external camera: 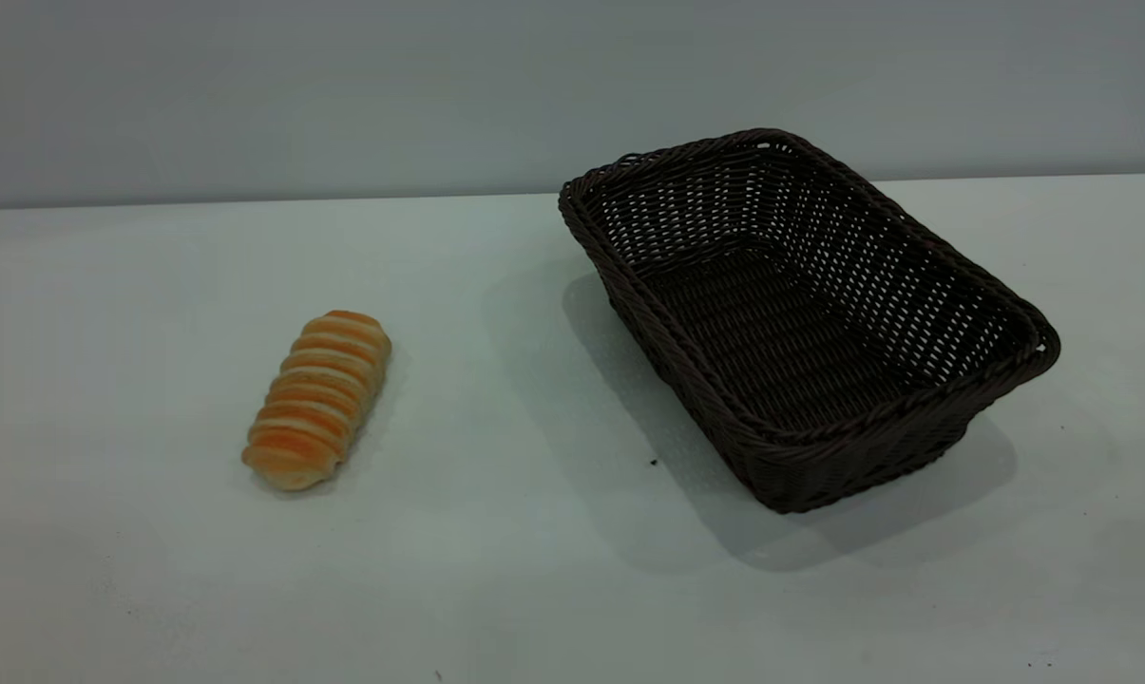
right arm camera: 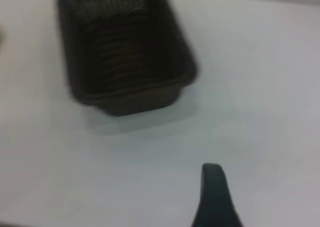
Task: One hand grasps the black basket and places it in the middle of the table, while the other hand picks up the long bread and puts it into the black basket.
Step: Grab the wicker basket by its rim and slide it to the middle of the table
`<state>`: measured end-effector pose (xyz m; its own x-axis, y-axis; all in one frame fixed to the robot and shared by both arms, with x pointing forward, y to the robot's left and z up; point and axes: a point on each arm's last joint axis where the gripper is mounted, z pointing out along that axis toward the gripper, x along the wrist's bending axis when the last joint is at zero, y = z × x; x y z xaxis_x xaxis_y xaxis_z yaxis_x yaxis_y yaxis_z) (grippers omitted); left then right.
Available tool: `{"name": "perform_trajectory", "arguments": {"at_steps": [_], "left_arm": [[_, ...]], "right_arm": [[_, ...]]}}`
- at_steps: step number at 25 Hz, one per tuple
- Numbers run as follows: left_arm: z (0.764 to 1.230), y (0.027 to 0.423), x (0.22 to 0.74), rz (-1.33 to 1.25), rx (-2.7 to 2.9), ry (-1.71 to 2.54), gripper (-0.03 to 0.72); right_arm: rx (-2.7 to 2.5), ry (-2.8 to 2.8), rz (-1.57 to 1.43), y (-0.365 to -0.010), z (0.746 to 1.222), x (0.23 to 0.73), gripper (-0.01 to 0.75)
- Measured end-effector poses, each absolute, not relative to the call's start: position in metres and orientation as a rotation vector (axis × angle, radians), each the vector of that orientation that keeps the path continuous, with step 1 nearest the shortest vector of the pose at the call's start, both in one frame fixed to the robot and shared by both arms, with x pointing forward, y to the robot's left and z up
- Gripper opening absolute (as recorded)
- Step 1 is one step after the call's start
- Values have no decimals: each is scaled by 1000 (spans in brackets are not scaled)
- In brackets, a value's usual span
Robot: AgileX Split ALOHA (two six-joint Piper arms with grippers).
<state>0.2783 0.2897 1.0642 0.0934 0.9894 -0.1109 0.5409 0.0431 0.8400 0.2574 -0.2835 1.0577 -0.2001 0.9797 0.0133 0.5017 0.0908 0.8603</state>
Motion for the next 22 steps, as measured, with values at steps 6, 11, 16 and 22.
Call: {"name": "perform_trajectory", "arguments": {"at_steps": [6, 11, 16, 22], "left_arm": [[1079, 289, 325, 659, 1670, 1621, 414], [1091, 288, 348, 638, 1692, 1642, 414], [1089, 288, 353, 624, 1704, 1656, 414], [1089, 288, 353, 624, 1704, 1656, 414]], "right_arm": [[1527, 2018, 1166, -262, 1058, 317, 541], [1620, 2206, 1123, -255, 1037, 369, 541], [1678, 2331, 1045, -248, 1020, 410, 541], [1661, 2417, 967, -217, 993, 447, 541]]}}
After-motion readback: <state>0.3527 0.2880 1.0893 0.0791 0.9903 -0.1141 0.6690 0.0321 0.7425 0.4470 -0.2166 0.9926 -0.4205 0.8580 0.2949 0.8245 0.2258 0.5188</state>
